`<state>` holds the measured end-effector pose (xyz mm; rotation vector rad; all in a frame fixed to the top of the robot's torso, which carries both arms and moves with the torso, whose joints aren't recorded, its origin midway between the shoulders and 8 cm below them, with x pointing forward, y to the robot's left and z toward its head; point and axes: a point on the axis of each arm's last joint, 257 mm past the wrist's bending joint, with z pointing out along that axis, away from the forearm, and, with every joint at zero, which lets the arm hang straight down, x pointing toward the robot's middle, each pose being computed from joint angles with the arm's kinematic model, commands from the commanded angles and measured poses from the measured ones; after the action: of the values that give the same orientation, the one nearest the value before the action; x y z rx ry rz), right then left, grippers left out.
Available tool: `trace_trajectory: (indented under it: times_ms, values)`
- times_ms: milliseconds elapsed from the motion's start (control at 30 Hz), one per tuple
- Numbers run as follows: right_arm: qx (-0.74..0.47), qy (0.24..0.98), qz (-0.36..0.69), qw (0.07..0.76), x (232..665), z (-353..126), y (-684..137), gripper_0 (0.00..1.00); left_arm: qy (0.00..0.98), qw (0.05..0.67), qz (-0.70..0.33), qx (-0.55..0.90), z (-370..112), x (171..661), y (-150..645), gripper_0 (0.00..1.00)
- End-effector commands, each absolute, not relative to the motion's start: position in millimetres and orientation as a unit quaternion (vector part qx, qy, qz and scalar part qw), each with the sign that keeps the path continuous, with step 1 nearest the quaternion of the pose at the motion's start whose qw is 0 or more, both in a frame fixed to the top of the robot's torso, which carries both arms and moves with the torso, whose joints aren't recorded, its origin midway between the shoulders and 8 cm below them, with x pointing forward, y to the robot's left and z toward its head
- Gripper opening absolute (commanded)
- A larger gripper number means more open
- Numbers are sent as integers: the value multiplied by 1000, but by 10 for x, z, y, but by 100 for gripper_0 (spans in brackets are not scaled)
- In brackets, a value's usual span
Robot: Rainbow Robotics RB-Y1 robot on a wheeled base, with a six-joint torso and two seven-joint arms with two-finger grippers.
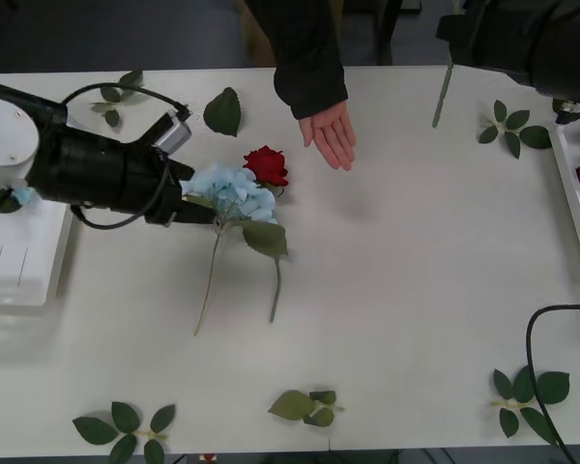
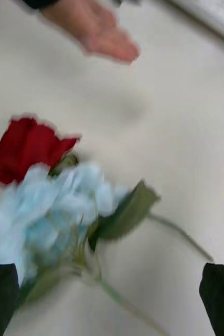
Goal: Place the red flowers into the right box and the blue flowers into the left box. If a person shows an open palm, hand one flower to the person first, then continue sorting.
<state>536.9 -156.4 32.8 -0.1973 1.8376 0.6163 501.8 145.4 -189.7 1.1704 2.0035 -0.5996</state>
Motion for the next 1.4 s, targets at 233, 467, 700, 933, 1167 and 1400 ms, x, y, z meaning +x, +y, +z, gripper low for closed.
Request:
trace_trajectory:
  times_ms: [233, 467, 700, 933, 1167, 1400]
  values:
    - [-78, 706, 207, 672, 4846, 758, -502, 0, 907, 247, -175, 294, -1814, 5050, 2143, 100]
    - [-84, 670, 177, 716, 5007, 534, -123, 0, 962, 190, -98, 172, -2197, 5046, 2445, 100]
    - [-95, 654, 160, 733, 5240, 349, 24, 0, 979, 181, -26, 94, -2366, 5125, 2549, 100]
    - [-93, 656, 160, 732, 5308, 282, 25, 0, 979, 182, -24, 90, -2371, 5134, 2538, 100]
    - [-89, 657, 163, 731, 5315, 275, 8, 0, 978, 185, -26, 93, -2362, 5149, 2515, 100]
    - [-88, 657, 164, 731, 5317, 274, 3, 0, 977, 189, -30, 96, -2349, 5161, 2486, 100]
